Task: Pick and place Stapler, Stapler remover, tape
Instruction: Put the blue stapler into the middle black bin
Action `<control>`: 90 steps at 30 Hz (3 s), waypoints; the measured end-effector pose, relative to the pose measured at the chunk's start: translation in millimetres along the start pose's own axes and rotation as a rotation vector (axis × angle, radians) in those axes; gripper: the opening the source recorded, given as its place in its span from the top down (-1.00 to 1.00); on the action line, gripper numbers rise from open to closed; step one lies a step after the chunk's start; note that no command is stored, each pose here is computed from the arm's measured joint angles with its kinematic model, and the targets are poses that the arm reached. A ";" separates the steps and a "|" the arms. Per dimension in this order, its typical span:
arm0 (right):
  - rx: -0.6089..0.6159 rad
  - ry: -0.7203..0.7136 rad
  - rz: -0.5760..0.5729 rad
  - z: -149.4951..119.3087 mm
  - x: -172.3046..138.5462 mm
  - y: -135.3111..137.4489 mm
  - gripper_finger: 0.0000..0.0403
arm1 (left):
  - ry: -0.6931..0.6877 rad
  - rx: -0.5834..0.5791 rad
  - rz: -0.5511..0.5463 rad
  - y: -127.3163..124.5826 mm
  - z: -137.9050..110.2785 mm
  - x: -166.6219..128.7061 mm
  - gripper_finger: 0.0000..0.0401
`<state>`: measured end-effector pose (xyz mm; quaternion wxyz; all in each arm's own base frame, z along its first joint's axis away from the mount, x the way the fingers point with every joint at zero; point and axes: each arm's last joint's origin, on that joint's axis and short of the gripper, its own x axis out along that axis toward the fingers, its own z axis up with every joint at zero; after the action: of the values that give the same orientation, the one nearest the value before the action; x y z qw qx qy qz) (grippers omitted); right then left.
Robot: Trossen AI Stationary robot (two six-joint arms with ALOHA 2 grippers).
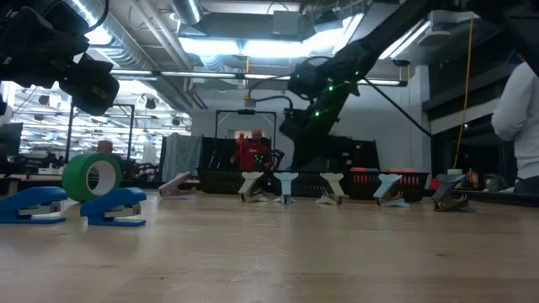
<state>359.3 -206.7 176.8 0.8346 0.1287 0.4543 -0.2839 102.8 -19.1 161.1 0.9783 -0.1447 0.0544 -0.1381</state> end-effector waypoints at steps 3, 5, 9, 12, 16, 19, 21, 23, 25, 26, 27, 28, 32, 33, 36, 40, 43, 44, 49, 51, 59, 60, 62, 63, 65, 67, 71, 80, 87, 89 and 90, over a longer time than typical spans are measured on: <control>-0.017 0.008 -0.010 -1.2 7.9 -4.7 0.59 | 0.000 0.000 0.000 0.0 0.1 0.0 0.25; -0.027 0.012 -0.014 -2.0 11.7 -7.6 0.59 | 0.000 0.000 0.000 0.0 0.1 0.0 0.25; -0.087 0.011 -0.017 -2.3 14.9 -9.4 0.56 | 0.000 0.000 0.000 0.0 0.0 0.0 0.25; -0.139 0.001 -0.017 -1.3 14.9 -9.4 0.49 | 0.000 0.000 0.000 0.0 0.0 0.0 0.25; -0.141 -0.017 -0.017 0.4 14.9 -9.3 0.38 | 0.000 0.000 0.000 0.0 0.1 0.0 0.25; -0.138 -0.017 -0.017 0.4 14.9 -9.3 0.30 | 0.000 0.000 0.000 0.0 0.1 0.0 0.25; -0.134 -0.017 -0.017 0.4 14.9 -9.3 0.25 | 0.000 0.000 0.000 0.0 0.0 0.0 0.25; -0.135 -0.017 -0.017 0.4 14.9 -9.3 0.19 | 0.000 0.000 0.000 0.0 0.1 0.0 0.25; -0.138 -0.021 -0.026 0.9 14.9 -9.5 0.15 | 0.000 0.000 0.000 0.0 0.1 0.0 0.25; -0.141 -0.023 -0.029 1.1 14.5 -8.7 0.13 | 0.000 0.000 0.000 0.0 0.1 0.0 0.25; -0.144 -0.025 -0.030 1.3 13.8 -7.3 0.12 | 0.000 0.000 0.000 0.0 0.1 0.0 0.25; -0.147 -0.029 -0.031 1.7 12.9 -6.1 0.11 | 0.000 0.000 0.000 0.0 0.1 0.0 0.25; -0.167 -0.054 -0.019 4.3 5.7 4.2 0.10 | 0.000 0.000 0.000 0.0 0.1 0.0 0.25; -0.174 -0.064 -0.021 5.6 2.4 6.9 0.10 | 0.000 0.000 0.000 0.0 0.0 0.0 0.25; -0.195 -0.097 -0.011 9.1 -10.3 18.2 0.10 | 0.000 0.000 0.000 0.0 0.0 0.0 0.25; -0.231 -0.127 0.024 10.1 -27.0 40.2 0.10 | 0.000 0.000 0.000 0.0 0.1 0.0 0.25; -0.267 -0.142 0.054 8.5 -39.4 58.8 0.10 | 0.000 0.000 0.000 0.0 0.0 0.0 0.25; -0.280 -0.147 0.065 7.6 -42.6 65.6 0.10 | 0.000 0.000 0.000 0.0 0.1 0.0 0.25; -0.316 -0.143 0.114 -0.8 -52.5 95.6 0.10 | 0.000 0.000 0.000 0.0 0.0 0.0 0.25; -0.327 -0.140 0.132 -4.4 -55.1 106.2 0.10 | 0.000 0.000 0.000 0.0 0.1 0.0 0.25; -0.366 -0.135 0.185 -16.9 -64.4 138.5 0.10 | 0.000 0.000 0.000 0.0 0.0 0.0 0.25; -0.366 -0.136 0.192 -18.4 -65.7 142.2 0.10 | 0.000 0.000 0.000 0.0 0.0 0.0 0.25; -0.362 -0.135 0.207 -21.8 -68.3 150.1 0.10 | 0.000 0.000 0.000 0.0 0.1 0.0 0.25; -0.365 -0.135 0.214 -23.5 -69.8 154.2 0.10 | 0.000 0.000 0.000 0.0 0.1 0.0 0.25; -0.371 -0.137 0.230 -27.3 -72.8 162.7 0.10 | 0.000 0.000 0.000 0.0 0.1 0.0 0.25; -0.378 -0.138 0.246 -31.5 -76.1 171.4 0.10 | 0.000 0.000 0.000 0.0 0.0 0.0 0.25; -0.391 -0.141 0.279 -40.1 -83.1 188.4 0.10 | 0.000 0.000 0.000 0.0 0.0 0.0 0.25; -0.490 -0.149 0.355 -65.5 -101.6 228.3 0.10 | 0.000 0.000 0.000 0.0 0.1 0.0 0.25; -0.541 -0.176 0.407 -83.7 -97.9 257.2 0.10 | 0.000 0.000 0.000 0.0 0.1 0.0 0.25; -0.551 -0.189 0.421 -87.8 -96.9 264.1 0.10 | 0.000 0.000 0.000 0.0 0.1 0.0 0.25; -0.555 -0.201 0.429 -89.4 -96.6 267.6 0.10 | 0.000 0.000 0.000 0.0 0.0 0.0 0.25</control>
<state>415.0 85.6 196.0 0.9187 -0.0389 0.3924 0.0208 102.8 -19.1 161.1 0.9783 -0.1447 0.0544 -0.1381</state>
